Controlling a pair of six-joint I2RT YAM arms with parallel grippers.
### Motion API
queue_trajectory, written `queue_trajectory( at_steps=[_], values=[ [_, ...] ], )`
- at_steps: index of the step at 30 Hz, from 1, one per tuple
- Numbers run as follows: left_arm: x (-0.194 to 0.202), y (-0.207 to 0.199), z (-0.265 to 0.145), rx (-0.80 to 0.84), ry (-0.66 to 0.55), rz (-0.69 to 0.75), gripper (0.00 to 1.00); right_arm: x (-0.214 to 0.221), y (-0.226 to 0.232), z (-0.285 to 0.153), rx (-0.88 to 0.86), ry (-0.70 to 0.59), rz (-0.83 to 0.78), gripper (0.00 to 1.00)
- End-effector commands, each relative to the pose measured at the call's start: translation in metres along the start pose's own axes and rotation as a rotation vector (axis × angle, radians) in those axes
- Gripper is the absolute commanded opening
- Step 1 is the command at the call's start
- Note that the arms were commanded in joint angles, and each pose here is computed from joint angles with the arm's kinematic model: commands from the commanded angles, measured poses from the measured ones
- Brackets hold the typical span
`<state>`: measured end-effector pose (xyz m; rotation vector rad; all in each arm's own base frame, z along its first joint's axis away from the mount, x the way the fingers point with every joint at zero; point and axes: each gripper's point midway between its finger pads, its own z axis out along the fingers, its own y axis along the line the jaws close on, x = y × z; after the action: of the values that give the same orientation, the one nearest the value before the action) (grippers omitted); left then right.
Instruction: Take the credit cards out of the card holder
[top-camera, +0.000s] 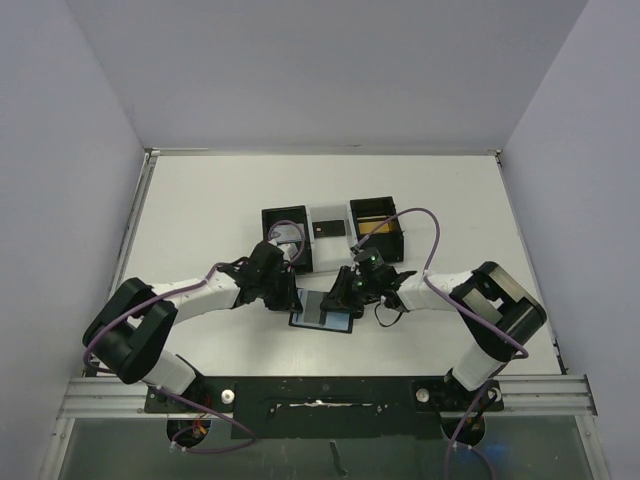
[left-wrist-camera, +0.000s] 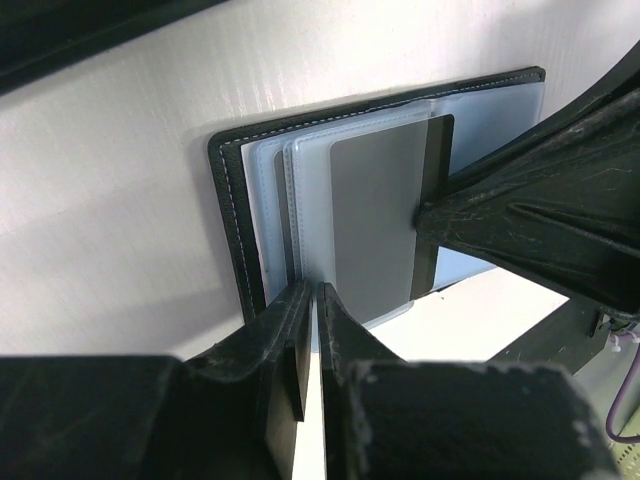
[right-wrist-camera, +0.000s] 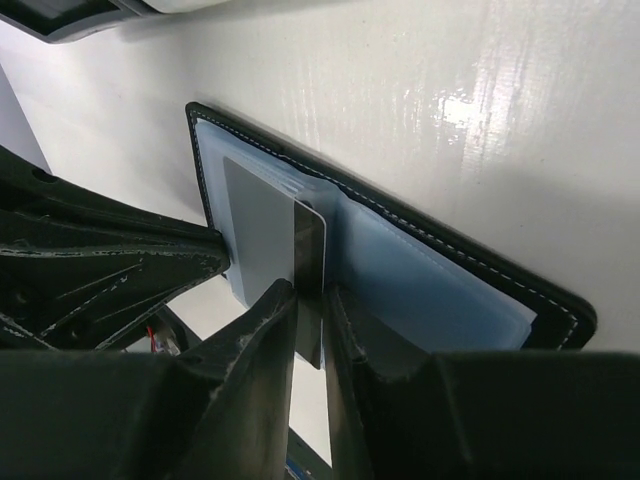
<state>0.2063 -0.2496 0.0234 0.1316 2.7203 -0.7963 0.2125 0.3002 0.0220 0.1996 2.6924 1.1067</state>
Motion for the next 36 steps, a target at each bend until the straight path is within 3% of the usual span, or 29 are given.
queue_trajectory(
  at_steps=[1, 7, 18, 26, 36],
  values=[
    [-0.007, -0.001, 0.001, -0.013, -0.010, 0.027, 0.07, -0.007, -0.003, -0.001, 0.020, -0.039, -0.019, 0.15],
    [-0.008, -0.001, 0.001, -0.018, -0.015, 0.024, 0.07, -0.012, -0.002, -0.009, -0.012, -0.042, -0.024, 0.06],
    [-0.013, -0.007, -0.001, -0.005, -0.023, 0.034, 0.08, -0.011, -0.006, -0.015, -0.057, -0.008, -0.021, 0.05],
    [-0.035, -0.039, -0.024, 0.101, -0.117, 0.051, 0.39, -0.014, -0.009, -0.012, -0.031, -0.008, -0.025, 0.06],
    [-0.052, -0.097, -0.034, 0.397, -0.169, 0.038, 0.41, -0.015, -0.013, -0.015, 0.005, -0.016, -0.032, 0.08]
  ],
)
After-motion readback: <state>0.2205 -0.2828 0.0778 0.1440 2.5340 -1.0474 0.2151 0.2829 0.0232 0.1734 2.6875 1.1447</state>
